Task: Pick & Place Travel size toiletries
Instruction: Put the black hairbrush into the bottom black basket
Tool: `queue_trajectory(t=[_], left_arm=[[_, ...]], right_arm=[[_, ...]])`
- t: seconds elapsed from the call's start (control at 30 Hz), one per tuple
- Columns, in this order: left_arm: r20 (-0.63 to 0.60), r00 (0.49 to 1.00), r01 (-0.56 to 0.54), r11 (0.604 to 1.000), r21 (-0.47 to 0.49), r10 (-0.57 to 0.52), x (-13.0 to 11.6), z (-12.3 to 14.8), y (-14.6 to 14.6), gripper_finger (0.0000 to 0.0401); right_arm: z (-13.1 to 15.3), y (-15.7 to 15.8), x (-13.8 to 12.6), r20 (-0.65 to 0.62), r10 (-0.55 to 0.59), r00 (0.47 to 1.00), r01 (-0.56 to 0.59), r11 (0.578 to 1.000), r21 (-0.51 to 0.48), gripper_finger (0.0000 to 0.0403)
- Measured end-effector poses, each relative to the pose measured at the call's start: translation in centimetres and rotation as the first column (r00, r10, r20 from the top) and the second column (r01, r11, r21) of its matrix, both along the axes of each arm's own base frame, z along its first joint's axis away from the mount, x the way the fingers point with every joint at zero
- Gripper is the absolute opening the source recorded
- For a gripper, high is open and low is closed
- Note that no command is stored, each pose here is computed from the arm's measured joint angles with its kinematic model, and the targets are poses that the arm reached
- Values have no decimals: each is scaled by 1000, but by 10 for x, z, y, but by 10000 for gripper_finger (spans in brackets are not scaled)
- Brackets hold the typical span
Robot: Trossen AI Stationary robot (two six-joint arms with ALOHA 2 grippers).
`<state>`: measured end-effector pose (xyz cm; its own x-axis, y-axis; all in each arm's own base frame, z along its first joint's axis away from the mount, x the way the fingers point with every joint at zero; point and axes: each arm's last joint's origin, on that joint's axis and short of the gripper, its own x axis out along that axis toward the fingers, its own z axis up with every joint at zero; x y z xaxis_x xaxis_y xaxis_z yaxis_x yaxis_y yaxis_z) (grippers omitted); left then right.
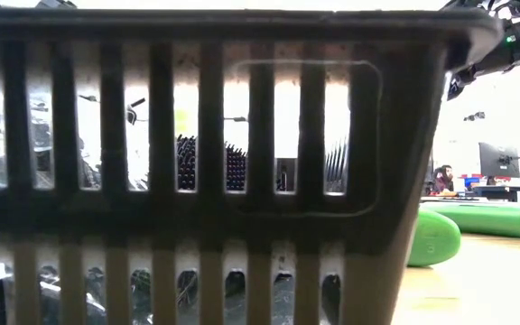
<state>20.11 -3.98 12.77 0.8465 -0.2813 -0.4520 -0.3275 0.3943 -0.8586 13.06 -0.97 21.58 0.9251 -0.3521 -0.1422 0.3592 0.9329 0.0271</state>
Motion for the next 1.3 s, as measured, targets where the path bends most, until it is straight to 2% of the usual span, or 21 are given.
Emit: queue_trajectory(t=[0.17, 0.37, 0.63, 0.9, 1.1, 1.3], left_arm=[[13, 1000, 5, 1000, -8, -5, 0, 3, 0, 2], [70, 997, 30, 999, 36, -32, -3, 12, 0, 1], [43, 999, 25, 998, 53, -27, -16, 22, 3, 0], [186, 981, 35, 992, 123, -58, -26, 45, 5, 0], [232, 973, -18, 991, 130, -12, -29, 52, 7, 0], [207, 977, -68, 992, 102, 46, -25, 60, 8, 0]], right_arm=[[0, 0, 0, 0, 0, 1000, 0, 1000, 0, 46], [0, 0, 0, 0, 0, 1000, 0, 1000, 0, 46], [0, 0, 0, 0, 0, 1000, 0, 1000, 0, 46], [0, 0, 0, 1, 0, 1000, 0, 1000, 0, 46], [0, 0, 0, 1, 0, 1000, 0, 1000, 0, 46], [0, 0, 0, 1, 0, 1000, 0, 1000, 0, 46]])
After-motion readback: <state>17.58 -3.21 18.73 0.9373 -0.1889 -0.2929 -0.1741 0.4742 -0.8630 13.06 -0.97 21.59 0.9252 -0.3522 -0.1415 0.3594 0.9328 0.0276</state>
